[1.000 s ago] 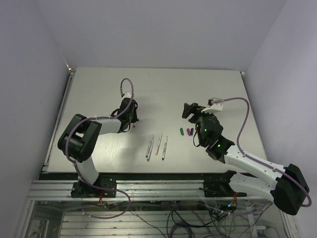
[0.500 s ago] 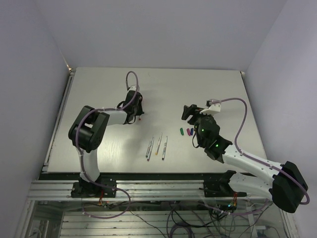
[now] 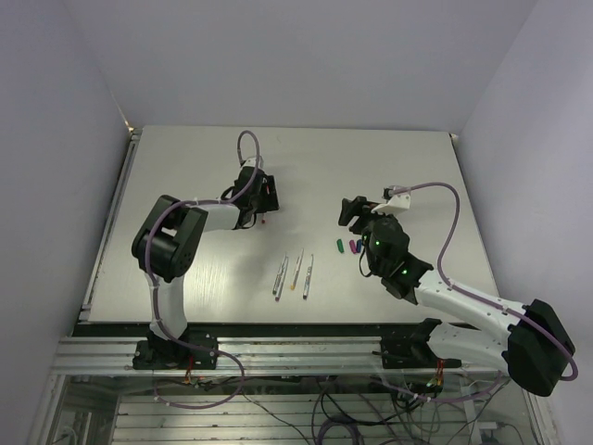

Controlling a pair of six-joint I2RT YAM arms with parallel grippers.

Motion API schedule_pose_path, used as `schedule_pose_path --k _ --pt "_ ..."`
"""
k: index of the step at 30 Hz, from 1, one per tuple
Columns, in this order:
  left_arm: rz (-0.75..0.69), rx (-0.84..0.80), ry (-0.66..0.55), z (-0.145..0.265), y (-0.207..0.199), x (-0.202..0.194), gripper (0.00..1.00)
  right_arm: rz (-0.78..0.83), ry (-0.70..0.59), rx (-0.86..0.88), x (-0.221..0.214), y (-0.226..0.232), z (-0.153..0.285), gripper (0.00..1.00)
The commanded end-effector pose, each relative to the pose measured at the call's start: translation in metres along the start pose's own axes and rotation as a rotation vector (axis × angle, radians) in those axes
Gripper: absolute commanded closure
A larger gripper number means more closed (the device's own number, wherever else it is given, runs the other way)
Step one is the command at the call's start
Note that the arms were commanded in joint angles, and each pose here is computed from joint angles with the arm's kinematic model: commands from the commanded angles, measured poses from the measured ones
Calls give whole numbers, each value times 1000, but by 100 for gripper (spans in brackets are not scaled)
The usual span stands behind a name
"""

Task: Insert the pens into the pen caps

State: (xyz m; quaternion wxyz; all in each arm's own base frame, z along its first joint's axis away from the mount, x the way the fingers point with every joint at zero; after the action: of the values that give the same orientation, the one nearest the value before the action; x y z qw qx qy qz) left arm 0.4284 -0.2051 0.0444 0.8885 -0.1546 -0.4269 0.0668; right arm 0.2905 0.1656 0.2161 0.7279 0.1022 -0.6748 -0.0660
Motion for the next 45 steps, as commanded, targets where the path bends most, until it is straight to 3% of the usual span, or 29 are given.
schedule_pose_path --k 1,9,13,22,30,45 --pt "0 11 14 2 3 2 21 -2 4 -4 -2 -1 -1 34" --pt "12 14 -41 38 3 17 21 -8 -1 -31 0 -5 0 36" --pt "-33 37 -28 63 6 3 21 -11 3 -70 0 -11 0 38" --pt "-254 54 62 132 -11 -72 23 -45 38 -104 -19 -25 9 44" --pt "-298 29 77 178 -13 -104 26 -90 53 -126 -31 -42 24 46" --pt "-383 -8 94 180 -30 -137 33 -106 67 -127 -43 -50 30 48"
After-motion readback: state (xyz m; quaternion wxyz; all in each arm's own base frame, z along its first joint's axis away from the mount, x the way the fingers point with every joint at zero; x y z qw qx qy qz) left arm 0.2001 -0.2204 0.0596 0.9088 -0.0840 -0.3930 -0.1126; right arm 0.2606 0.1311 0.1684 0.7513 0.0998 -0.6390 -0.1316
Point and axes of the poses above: each gripper's point midway between its finger pads, its own z axis back along the fingers, its own y axis along the line the jaws close on, x = y × z, the point moved 3 cm from there along z, back along the fingers, and after that the axes turned 5 degrees about z, right-handed, at the moved point
